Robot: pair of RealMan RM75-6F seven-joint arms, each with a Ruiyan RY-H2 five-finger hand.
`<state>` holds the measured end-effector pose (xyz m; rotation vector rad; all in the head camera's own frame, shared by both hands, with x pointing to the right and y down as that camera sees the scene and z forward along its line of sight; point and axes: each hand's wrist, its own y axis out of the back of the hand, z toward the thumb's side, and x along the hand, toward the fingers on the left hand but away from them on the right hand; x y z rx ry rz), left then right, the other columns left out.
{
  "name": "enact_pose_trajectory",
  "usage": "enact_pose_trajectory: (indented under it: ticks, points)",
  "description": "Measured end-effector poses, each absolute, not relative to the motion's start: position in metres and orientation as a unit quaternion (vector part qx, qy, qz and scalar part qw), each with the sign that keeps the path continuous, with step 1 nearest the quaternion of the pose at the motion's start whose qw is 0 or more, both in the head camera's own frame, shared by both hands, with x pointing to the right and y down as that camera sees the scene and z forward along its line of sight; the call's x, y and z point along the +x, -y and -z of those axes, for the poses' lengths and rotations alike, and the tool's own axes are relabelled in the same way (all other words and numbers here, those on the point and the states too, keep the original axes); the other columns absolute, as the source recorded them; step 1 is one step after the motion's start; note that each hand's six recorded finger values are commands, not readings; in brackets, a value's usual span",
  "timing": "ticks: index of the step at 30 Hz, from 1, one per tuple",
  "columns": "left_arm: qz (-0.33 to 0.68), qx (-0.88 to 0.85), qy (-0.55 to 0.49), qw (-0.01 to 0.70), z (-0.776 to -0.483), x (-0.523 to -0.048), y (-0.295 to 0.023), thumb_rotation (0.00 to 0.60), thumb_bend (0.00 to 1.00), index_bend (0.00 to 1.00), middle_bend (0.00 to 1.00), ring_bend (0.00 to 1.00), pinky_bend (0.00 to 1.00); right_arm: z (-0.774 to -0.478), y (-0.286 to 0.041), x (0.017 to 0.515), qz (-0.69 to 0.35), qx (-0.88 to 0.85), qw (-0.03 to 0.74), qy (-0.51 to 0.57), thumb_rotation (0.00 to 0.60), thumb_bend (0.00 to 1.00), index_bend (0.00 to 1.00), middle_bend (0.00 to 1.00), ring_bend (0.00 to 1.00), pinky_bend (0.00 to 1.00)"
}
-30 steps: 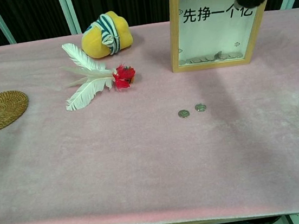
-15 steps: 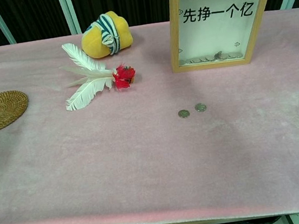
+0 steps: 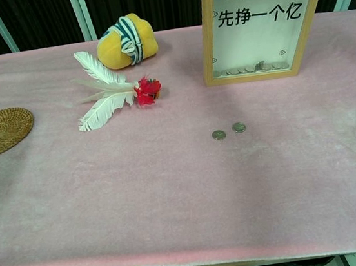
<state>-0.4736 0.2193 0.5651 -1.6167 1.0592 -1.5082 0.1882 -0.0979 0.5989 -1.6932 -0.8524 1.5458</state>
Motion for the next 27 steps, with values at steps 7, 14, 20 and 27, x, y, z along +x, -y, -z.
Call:
enact_pose_trajectory:
  ticks: [7,14,20,27]
  points:
    - [0.578,-0.619,-0.408,0.340,-0.564,-0.474,-0.219,0.600,0.36,0.02,0.00,0.00,0.03,-0.607,0.098,0.192,-0.599,-0.648,0.337,0.328,0.600,0.41,0.70,0.81,0.86,0.84]
    - [0.579,-0.619,-0.407,0.340,-0.564,-0.474,-0.219,0.600,0.36,0.02,0.00,0.00,0.03,-0.609,0.098,0.193,-0.600,-0.647,0.341,0.324,0.600,0.41,0.70,0.81,0.86,0.84]
    - [0.580,-0.619,-0.407,0.339,-0.565,-0.475,-0.219,0.600,0.36,0.02,0.00,0.00,0.03,-0.611,0.097,0.195,-0.600,-0.648,0.338,0.324,0.600,0.41,0.70,0.81,0.86,0.84]
    - [0.580,-0.619,-0.407,0.339,-0.565,-0.475,-0.219,0.600,0.36,0.02,0.00,0.00,0.03,-0.613,0.095,0.197,-0.602,-0.648,0.337,0.322,0.600,0.41,0.70,0.81,0.86,0.84]
